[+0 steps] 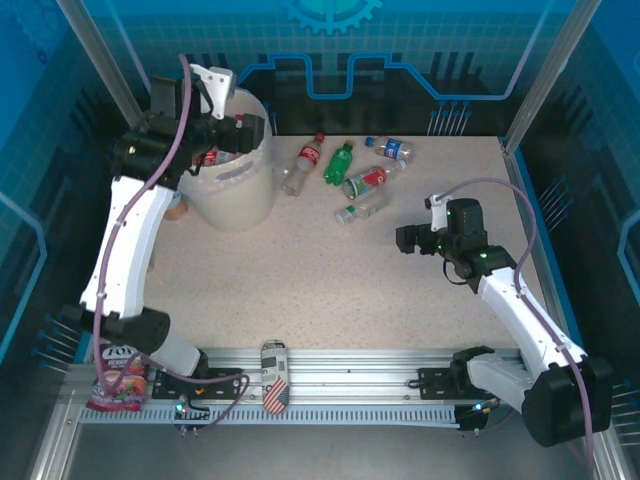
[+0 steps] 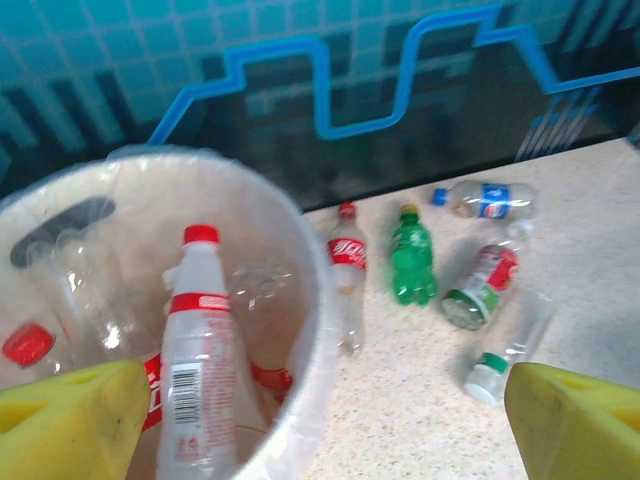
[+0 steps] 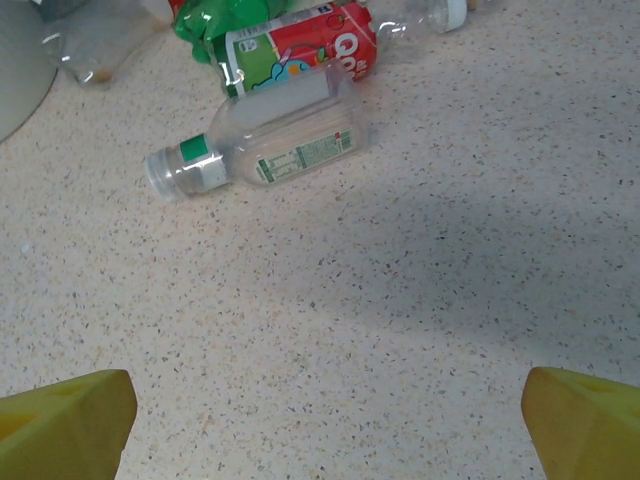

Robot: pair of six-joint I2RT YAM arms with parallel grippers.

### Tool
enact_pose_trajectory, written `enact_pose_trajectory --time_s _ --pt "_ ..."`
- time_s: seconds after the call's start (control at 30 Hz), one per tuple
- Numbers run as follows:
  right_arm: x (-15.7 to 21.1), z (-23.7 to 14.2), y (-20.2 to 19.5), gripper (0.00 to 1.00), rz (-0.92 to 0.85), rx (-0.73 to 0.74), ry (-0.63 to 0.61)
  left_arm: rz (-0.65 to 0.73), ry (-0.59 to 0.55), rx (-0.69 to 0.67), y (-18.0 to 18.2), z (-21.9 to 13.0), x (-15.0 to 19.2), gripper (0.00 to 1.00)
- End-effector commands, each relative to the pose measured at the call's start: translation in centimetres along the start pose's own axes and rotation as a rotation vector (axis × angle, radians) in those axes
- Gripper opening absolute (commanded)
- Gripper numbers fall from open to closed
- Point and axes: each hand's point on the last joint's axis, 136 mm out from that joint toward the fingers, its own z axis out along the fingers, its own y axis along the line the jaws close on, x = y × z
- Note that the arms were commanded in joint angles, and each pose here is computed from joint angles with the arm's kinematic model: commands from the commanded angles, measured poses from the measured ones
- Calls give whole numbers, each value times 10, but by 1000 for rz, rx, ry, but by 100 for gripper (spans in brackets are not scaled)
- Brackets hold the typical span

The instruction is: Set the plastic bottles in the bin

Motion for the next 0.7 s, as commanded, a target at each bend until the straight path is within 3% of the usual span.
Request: enact_pose_trajectory --time_s 0.0,0.13,0.37,0.67 --pt "1 -1 -2 100 55 -16 -12 67 -5 -7 -17 -15 3 92" --pt "4 -1 -8 100 69 5 -6 132 49 108 -67 -1 19 92" --pt "8 -11 -10 100 127 -15 -37 172 230 322 -149 71 71 93" --pt "24 -18 -14 99 199 -66 16 201 426 391 -201 163 140 93"
